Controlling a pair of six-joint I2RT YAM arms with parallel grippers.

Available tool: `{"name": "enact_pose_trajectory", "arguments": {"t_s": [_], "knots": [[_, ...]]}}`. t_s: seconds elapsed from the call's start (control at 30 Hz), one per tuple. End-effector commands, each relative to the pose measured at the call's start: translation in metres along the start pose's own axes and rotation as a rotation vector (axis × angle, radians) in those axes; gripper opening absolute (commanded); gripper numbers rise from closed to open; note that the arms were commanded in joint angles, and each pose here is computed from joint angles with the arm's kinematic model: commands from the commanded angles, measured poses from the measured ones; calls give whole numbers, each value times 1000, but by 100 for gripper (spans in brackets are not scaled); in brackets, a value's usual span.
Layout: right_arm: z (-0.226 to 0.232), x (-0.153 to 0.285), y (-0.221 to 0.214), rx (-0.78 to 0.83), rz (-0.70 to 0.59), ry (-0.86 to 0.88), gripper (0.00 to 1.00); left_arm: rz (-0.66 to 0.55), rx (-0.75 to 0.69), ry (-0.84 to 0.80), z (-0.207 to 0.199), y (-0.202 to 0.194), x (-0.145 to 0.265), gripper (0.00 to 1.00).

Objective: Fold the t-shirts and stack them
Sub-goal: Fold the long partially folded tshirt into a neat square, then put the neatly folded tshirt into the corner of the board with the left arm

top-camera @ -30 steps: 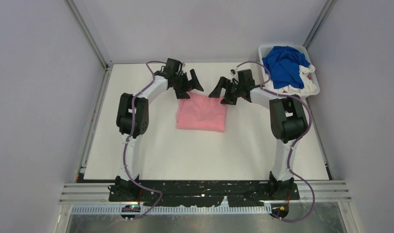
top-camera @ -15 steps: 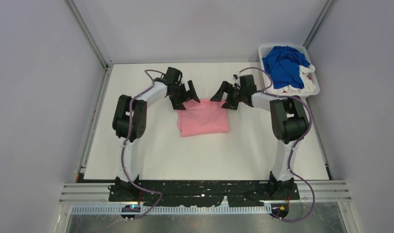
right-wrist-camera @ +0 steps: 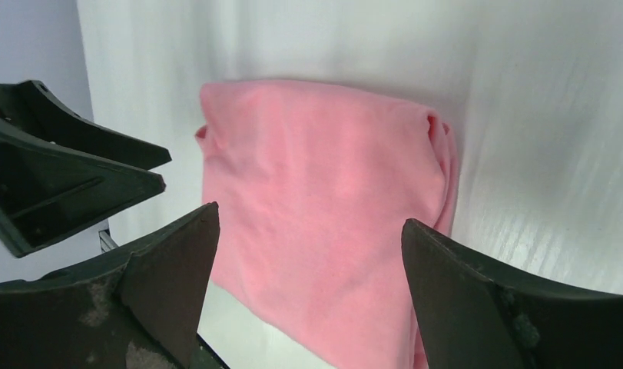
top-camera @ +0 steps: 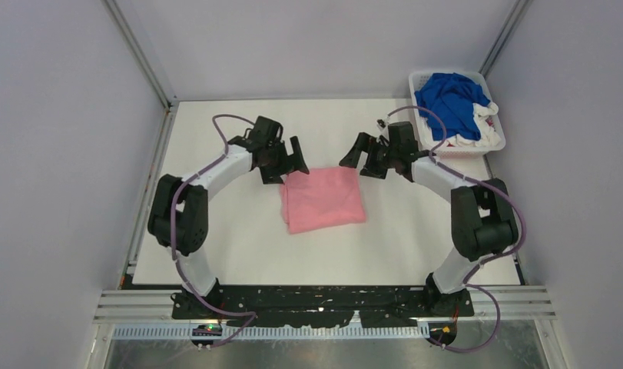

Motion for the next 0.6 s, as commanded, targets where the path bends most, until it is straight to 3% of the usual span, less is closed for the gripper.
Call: {"name": "enact_pose_trajectory", "arguments": {"t_s": [0.0,0.33,0.57], "knots": [[37,47,13,103,-173,63,95,-64,-11,89,9,-11,27,100],[5,87,-27,104,-237,1,95,65,9,102,21,-46,-6,87],[6,102,-29,123,-264,-2,95,108,3,132,19,-45,-27,60]]}}
Point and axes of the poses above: each gripper's point midway between its finger pads, its own x axis back along the fingers, its own z axis along the line the jaws close on, y = z × x, the point moved 6 cm from there along x, back along the fingers, and after that the axes turned 15 degrees about -x, right-handed, at the moved point
